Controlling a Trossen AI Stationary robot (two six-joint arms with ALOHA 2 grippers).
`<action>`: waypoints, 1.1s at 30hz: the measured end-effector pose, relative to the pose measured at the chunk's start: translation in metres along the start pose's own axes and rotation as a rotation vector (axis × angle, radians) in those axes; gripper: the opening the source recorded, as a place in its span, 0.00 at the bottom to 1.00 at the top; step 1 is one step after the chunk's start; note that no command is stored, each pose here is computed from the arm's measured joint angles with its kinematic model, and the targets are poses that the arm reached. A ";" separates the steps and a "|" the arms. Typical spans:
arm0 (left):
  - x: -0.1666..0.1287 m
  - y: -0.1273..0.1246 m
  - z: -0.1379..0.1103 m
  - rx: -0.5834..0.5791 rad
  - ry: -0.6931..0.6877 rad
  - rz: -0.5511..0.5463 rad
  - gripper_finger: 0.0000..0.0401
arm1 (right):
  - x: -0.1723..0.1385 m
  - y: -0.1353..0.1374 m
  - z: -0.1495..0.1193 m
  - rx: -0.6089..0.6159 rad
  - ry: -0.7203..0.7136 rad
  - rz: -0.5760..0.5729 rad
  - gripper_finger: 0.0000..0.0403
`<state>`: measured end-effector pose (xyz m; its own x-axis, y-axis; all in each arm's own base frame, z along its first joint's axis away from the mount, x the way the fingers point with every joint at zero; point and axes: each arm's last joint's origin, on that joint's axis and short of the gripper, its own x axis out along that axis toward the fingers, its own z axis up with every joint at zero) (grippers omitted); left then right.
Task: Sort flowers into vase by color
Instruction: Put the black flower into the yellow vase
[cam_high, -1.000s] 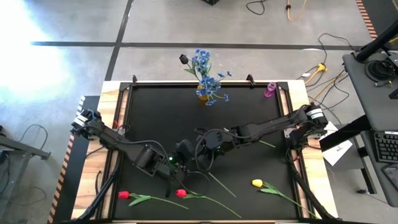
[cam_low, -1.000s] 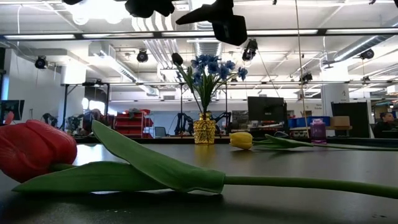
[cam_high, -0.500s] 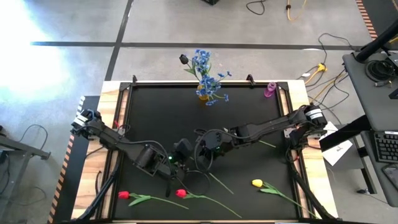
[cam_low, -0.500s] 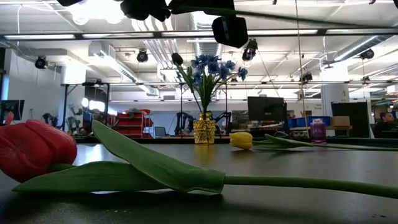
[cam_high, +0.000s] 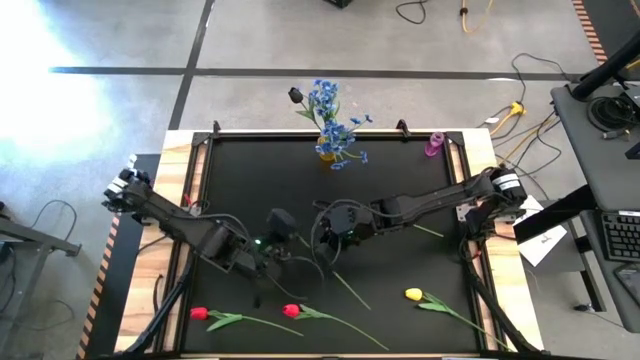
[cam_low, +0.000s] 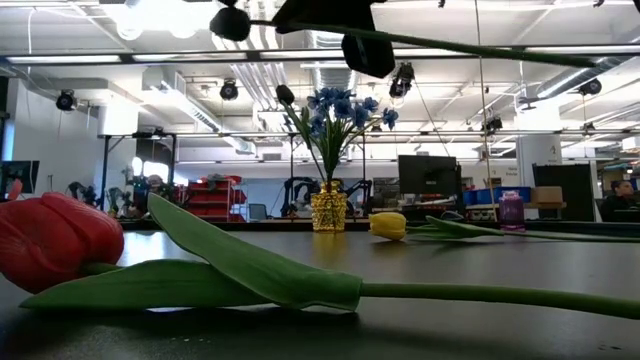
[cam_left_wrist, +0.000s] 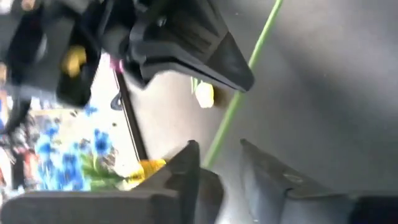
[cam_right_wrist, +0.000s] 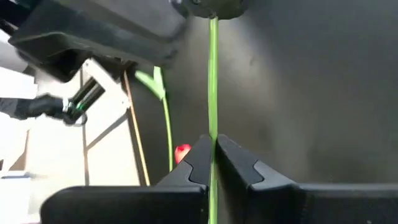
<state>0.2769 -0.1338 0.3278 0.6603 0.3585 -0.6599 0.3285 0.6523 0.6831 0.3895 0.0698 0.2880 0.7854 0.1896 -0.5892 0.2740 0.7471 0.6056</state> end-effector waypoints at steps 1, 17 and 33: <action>-0.005 0.003 -0.004 -0.037 -0.001 -0.001 0.28 | -0.003 0.000 0.002 -0.011 -0.020 -0.009 0.03; -0.086 0.037 -0.086 -0.863 -0.121 -0.019 0.57 | -0.151 -0.016 0.078 -0.362 -0.800 -0.394 0.03; 0.002 -0.010 -0.115 -1.235 -0.366 0.055 0.47 | -0.227 -0.126 0.152 -0.365 -1.344 -0.471 0.02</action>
<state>0.1974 -0.0626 0.2841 0.8630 0.3300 -0.3826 -0.4147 0.8951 -0.1635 0.2613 -0.1639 0.4266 0.6358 -0.6810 0.3632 0.6531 0.7255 0.2171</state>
